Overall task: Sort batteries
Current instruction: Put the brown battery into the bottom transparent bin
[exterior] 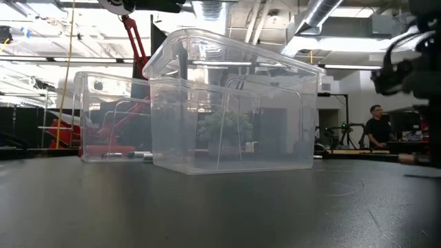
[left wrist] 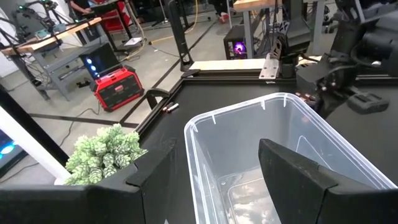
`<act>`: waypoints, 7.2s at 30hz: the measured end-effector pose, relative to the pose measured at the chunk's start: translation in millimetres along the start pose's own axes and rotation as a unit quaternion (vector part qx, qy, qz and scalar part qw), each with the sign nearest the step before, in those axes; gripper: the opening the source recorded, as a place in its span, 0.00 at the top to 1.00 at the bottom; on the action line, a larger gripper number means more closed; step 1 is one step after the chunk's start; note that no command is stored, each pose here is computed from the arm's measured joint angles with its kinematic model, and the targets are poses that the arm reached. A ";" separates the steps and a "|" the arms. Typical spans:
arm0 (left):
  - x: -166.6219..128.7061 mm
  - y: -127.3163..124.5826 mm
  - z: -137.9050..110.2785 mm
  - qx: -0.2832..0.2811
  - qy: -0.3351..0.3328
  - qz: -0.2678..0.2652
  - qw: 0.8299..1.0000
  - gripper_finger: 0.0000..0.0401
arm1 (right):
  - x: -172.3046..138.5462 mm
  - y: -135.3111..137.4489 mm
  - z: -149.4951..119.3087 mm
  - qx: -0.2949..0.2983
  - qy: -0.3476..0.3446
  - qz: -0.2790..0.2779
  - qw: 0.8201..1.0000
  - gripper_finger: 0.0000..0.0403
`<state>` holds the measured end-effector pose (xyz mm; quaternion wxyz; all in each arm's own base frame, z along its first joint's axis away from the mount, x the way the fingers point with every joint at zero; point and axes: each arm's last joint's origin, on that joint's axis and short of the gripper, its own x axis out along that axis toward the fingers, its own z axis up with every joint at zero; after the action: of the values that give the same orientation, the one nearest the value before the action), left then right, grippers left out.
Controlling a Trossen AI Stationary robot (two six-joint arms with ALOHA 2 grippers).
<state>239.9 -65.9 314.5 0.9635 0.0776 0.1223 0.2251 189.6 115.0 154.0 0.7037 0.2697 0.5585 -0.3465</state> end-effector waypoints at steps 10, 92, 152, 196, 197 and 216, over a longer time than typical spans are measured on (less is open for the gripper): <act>0.0 0.0 0.0 0.002 0.000 0.000 1.000 0.45 | -50.0 -0.5 5.9 -0.106 -0.053 0.100 0.988 0.96; 1.0 1.3 0.1 0.001 0.001 0.003 1.000 0.45 | -63.8 -47.8 -22.6 0.068 -0.060 0.050 0.995 0.46; 1.0 1.3 0.2 -0.007 0.000 0.003 1.000 0.45 | -4.7 23.8 -42.4 0.015 -0.057 -0.036 0.998 0.94; 1.0 1.3 0.2 -0.012 0.000 0.003 1.000 0.45 | -114.6 52.1 95.6 -0.263 -0.344 0.062 0.899 0.92; 1.0 1.3 0.2 -0.012 0.000 0.003 1.000 0.45 | -113.4 50.4 100.3 -0.258 -0.343 0.057 0.901 0.90; 1.0 1.3 0.1 -0.005 0.001 0.003 1.000 0.45 | -120.1 8.1 67.5 -0.207 -0.249 -0.008 0.946 0.42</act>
<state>240.2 -64.4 314.6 0.9631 0.0729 0.1217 0.2288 220.1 90.7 286.3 0.8578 0.0188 0.4275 -0.2848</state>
